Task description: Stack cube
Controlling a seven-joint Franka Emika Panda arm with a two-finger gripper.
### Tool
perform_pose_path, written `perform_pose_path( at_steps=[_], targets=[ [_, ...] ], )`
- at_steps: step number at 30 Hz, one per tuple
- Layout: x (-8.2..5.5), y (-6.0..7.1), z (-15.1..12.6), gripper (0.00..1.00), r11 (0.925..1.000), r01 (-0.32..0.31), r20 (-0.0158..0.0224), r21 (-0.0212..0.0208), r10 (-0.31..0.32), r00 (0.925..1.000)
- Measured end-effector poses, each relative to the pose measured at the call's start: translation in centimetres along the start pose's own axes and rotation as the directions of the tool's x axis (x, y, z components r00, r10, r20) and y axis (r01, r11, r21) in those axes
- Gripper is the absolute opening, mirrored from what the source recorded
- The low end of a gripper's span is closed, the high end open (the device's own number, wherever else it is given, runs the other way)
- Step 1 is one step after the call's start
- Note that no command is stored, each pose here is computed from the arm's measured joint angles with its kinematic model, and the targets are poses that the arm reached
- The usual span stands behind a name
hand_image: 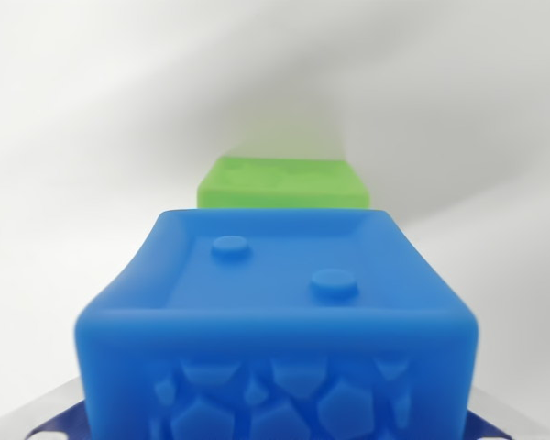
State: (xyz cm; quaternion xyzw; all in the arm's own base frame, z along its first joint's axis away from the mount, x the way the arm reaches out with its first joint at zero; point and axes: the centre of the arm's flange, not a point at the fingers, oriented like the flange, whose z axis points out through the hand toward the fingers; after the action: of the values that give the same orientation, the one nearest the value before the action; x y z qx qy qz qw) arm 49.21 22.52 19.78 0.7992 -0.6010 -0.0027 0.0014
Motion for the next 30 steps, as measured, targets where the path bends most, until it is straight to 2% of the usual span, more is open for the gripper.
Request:
perform_pose_path(
  at_steps=[15,27,28,30],
  targets=[
    [0.0,0.0,2.2,0.00,1.0000,-0.001,0.0002,0.0003,0.001,1.0000],
    [0.0,0.0,2.9,0.00,1.0000,-0.001,0.0002,0.0004,0.001,1.0000],
    [0.0,0.0,2.9,1.00,1.0000,-0.001,0.0002,0.0004,0.001,1.0000],
    [0.0,0.0,2.9,1.00,1.0000,-0.001,0.0002,0.0005,0.001,1.0000]
  ],
)
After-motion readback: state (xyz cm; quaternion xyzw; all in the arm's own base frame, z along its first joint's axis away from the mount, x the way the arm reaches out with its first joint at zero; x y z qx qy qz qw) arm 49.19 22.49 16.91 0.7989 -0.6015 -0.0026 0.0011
